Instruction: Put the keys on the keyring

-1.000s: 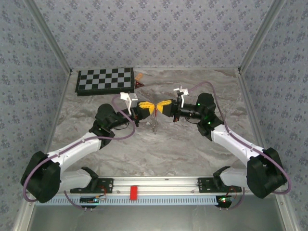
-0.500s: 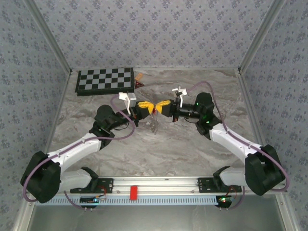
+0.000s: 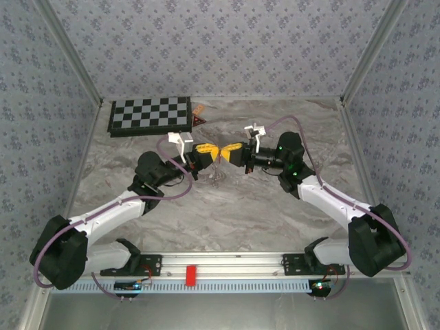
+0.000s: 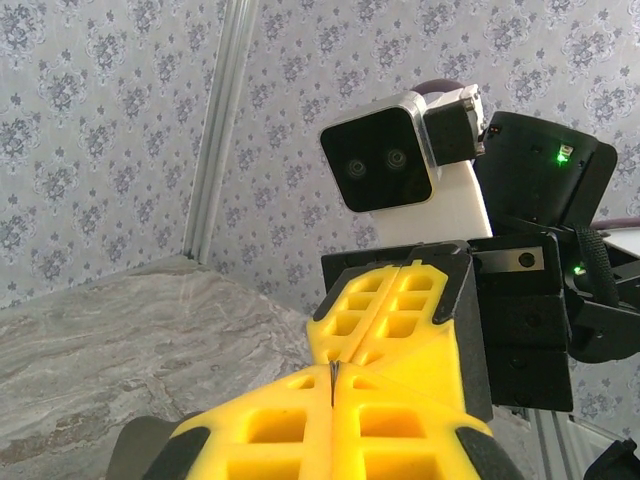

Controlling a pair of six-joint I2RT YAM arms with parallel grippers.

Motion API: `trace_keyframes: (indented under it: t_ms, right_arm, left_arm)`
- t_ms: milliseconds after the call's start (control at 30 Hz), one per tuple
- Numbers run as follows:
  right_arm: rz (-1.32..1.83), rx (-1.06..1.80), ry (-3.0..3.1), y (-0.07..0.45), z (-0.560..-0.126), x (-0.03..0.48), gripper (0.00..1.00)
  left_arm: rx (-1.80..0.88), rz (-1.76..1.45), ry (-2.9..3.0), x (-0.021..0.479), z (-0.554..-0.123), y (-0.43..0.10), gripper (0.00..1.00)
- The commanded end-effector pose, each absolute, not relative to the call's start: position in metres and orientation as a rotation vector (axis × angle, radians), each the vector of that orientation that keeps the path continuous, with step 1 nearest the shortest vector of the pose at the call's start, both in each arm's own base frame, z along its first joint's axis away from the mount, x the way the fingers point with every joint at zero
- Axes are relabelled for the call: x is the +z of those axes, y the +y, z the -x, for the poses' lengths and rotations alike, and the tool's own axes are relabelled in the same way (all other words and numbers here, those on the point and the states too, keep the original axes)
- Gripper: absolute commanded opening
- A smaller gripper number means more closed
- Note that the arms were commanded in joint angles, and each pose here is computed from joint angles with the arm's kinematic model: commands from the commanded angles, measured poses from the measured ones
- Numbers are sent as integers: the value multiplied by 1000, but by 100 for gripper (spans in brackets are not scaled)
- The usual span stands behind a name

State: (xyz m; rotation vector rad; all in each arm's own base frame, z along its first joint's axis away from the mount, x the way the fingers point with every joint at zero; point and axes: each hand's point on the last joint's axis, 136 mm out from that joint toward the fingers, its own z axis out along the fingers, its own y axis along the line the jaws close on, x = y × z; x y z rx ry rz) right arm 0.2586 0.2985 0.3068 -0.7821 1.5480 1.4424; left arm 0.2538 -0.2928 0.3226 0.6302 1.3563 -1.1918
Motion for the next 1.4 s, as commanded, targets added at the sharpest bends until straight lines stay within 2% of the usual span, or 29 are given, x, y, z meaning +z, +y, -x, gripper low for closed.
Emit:
trace_keyframes:
  t_ms: [0, 433, 767, 867, 1067, 1367]
  right_arm:
    - [841, 1463, 1572, 299, -243, 299, 0]
    - [850, 1462, 1584, 296, -239, 297, 0]
    - [914, 1573, 1609, 307, -226, 295, 2]
    - [903, 1622, 1618, 305, -224, 298, 4]
    - [904, 1669, 1631, 302, -218, 298, 13]
    - [833, 1463, 1653, 288, -234, 296, 17]
  left_arm:
    - [-1159, -602, 1205, 362, -247, -283, 0]
    - [-1148, -585, 1204, 361, -248, -280, 0]
    - [-1157, -586, 1198, 359, -249, -281, 0]
    - [-1141, -590, 1198, 358, -248, -279, 0]
    - [-1136, -590, 1199, 356, -248, -279, 0]
    - [-1142, -592, 1201, 357, -246, -279, 0]
